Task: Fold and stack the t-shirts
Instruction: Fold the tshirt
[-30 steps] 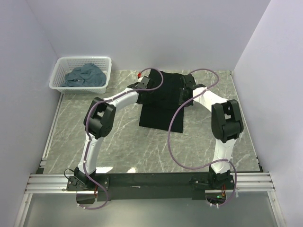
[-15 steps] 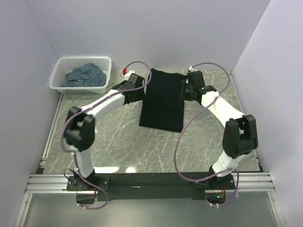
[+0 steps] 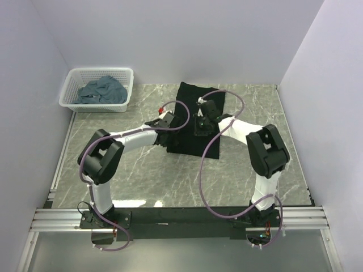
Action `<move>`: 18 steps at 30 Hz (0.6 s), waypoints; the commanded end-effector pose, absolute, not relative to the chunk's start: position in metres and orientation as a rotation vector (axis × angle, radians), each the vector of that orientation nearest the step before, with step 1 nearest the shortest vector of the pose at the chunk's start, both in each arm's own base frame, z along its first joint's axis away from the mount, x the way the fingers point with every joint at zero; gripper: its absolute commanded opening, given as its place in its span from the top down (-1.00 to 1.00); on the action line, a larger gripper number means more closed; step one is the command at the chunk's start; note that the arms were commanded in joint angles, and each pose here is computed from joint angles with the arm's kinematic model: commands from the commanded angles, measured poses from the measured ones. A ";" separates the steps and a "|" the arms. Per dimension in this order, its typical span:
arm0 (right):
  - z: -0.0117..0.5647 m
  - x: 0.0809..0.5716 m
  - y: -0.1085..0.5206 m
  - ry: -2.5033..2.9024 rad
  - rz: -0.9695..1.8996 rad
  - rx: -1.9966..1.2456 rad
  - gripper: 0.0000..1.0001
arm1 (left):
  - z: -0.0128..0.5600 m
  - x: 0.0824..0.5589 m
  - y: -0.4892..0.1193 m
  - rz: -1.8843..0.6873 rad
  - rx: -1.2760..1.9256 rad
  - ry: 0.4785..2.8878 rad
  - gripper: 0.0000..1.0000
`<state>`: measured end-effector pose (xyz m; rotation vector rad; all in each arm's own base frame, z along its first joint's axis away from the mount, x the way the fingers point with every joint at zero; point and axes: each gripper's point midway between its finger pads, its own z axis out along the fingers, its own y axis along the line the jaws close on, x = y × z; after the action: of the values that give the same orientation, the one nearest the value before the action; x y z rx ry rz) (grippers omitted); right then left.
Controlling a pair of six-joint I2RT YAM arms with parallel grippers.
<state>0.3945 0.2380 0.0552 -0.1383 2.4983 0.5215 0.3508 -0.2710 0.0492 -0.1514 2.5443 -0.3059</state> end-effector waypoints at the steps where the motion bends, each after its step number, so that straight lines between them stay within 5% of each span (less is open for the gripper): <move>1: 0.068 0.422 0.251 2.410 0.551 -0.119 0.78 | 0.033 0.343 -0.269 -0.334 -0.190 2.578 0.51; 18: 0.053 0.506 0.191 2.333 0.235 0.063 0.76 | -0.007 0.295 -0.233 -0.204 -0.185 2.714 0.60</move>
<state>0.4626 0.2230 0.0369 -0.0325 2.4321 0.3502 0.3352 -0.2596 0.0234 -0.2205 2.5505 -0.3457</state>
